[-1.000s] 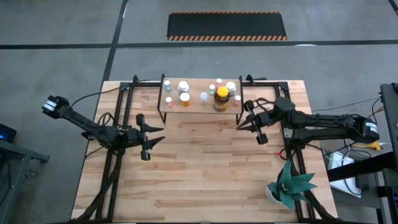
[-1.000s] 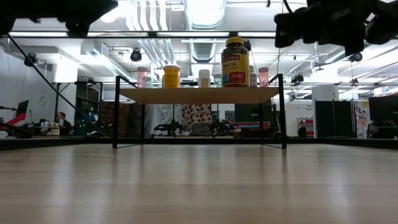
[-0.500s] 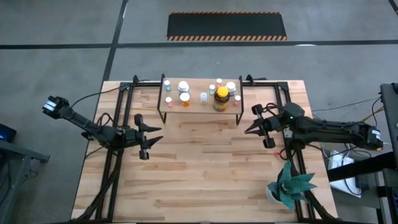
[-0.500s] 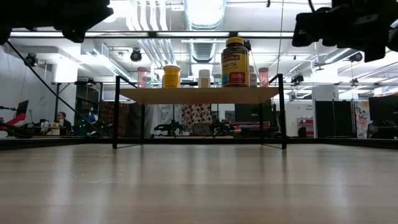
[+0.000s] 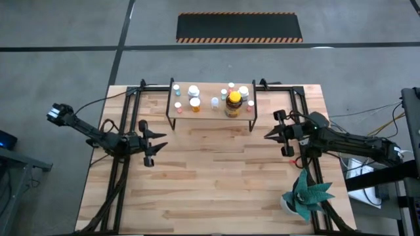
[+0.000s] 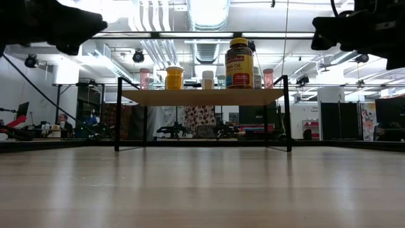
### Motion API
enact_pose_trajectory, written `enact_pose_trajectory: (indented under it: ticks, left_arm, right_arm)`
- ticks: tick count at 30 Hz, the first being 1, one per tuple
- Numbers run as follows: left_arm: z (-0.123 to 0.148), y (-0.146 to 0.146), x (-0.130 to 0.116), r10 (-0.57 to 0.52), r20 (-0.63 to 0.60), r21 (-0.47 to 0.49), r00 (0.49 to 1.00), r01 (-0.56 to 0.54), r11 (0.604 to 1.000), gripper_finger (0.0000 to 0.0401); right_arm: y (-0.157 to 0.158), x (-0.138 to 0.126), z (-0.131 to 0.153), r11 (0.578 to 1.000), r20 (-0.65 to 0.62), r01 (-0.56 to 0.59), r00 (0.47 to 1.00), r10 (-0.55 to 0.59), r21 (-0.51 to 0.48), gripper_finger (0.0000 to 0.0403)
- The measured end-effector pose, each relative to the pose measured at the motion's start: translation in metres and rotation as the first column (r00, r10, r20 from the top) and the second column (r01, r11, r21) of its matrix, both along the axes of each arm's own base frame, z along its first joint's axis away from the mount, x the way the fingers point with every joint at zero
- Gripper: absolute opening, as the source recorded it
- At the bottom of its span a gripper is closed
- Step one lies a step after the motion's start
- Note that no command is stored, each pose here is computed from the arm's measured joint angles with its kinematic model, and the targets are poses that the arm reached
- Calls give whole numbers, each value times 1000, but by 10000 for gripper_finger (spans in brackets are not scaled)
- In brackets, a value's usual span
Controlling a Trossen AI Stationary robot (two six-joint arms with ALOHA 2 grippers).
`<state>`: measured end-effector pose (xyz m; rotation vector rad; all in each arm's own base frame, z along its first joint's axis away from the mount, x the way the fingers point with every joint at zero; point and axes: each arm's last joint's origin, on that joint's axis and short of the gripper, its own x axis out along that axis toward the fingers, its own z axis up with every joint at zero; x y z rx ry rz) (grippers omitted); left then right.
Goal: Pick and place medicine bottles onto shelf by color
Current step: Return to Home Position
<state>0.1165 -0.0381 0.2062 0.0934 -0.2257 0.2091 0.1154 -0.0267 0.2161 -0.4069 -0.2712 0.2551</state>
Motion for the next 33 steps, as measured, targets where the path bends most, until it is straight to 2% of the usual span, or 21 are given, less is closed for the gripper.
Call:
enact_pose_trajectory:
  ticks: [3,9,15,21,33]
  left_arm:
    - [-8,4,-8,12,31,-25,999,-11,1000,136]
    - [-4,9,-16,26,79,-53,997,-22,998,136]
    - [-5,11,-20,32,65,-22,997,-31,999,136]
    - [-6,12,-23,31,54,-18,998,-30,999,136]
    - [-6,13,-24,33,60,-21,998,-32,999,136]
  right_arm:
    - [0,-6,-2,1000,25,15,1000,-15,2,8]
    - [0,-13,-13,998,48,57,997,-56,-2,8]
    - [0,-16,-14,998,68,59,996,-59,2,8]
    - [0,-17,-18,997,23,67,997,-68,22,8]
    - [-1,-15,-40,994,-180,80,982,-66,76,8]
